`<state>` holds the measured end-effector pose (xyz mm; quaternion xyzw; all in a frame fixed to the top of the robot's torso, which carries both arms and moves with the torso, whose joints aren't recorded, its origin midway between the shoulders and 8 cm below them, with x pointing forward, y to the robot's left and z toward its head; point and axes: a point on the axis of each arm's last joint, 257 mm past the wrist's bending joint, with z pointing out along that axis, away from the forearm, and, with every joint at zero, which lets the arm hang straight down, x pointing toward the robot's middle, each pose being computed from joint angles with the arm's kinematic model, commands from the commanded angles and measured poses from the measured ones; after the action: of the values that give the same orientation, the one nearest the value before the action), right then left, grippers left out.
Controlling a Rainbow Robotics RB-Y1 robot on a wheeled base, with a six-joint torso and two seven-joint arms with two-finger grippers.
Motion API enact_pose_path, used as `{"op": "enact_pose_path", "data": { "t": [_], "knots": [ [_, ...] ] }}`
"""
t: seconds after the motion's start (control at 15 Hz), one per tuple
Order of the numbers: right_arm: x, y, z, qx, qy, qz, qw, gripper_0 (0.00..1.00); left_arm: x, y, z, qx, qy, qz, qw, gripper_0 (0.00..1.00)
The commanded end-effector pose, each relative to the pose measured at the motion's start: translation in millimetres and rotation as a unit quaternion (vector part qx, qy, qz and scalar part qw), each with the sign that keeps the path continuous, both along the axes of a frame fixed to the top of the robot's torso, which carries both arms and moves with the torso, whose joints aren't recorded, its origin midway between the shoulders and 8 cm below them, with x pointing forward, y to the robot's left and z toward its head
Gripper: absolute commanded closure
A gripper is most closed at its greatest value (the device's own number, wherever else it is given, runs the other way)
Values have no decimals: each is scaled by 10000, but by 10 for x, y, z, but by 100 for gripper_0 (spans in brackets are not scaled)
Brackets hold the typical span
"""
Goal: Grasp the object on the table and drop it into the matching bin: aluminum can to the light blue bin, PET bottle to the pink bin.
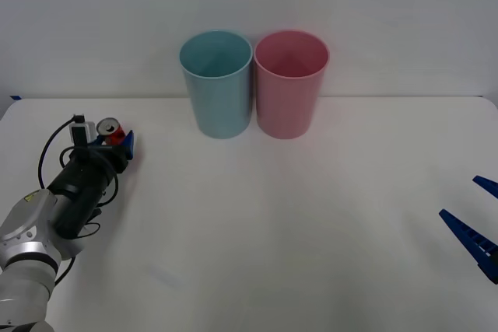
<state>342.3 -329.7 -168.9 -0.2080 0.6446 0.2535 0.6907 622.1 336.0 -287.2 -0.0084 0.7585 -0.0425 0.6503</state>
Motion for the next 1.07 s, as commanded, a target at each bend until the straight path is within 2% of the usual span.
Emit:
{"op": "enact_pose_path", "data": {
  "t": [0.07,0.47,0.6,0.73,1.07],
  "knots": [
    [0,0,0,0,0,0,10000,0,-5,-8,-10,23,7,-9,10000,100],
    [0,0,0,0,0,0,10000,0,-67,13,-58,-14,12,-19,10000,100],
    [0,0,0,0,0,0,10000,0,-131,53,-21,-15,-68,8,10000,100],
    [0,0,0,0,0,0,10000,0,-214,52,44,-51,-192,-26,9998,100],
    [0,0,0,0,0,0,10000,0,-489,-63,482,-224,-765,-187,9966,100]
  ]
}}
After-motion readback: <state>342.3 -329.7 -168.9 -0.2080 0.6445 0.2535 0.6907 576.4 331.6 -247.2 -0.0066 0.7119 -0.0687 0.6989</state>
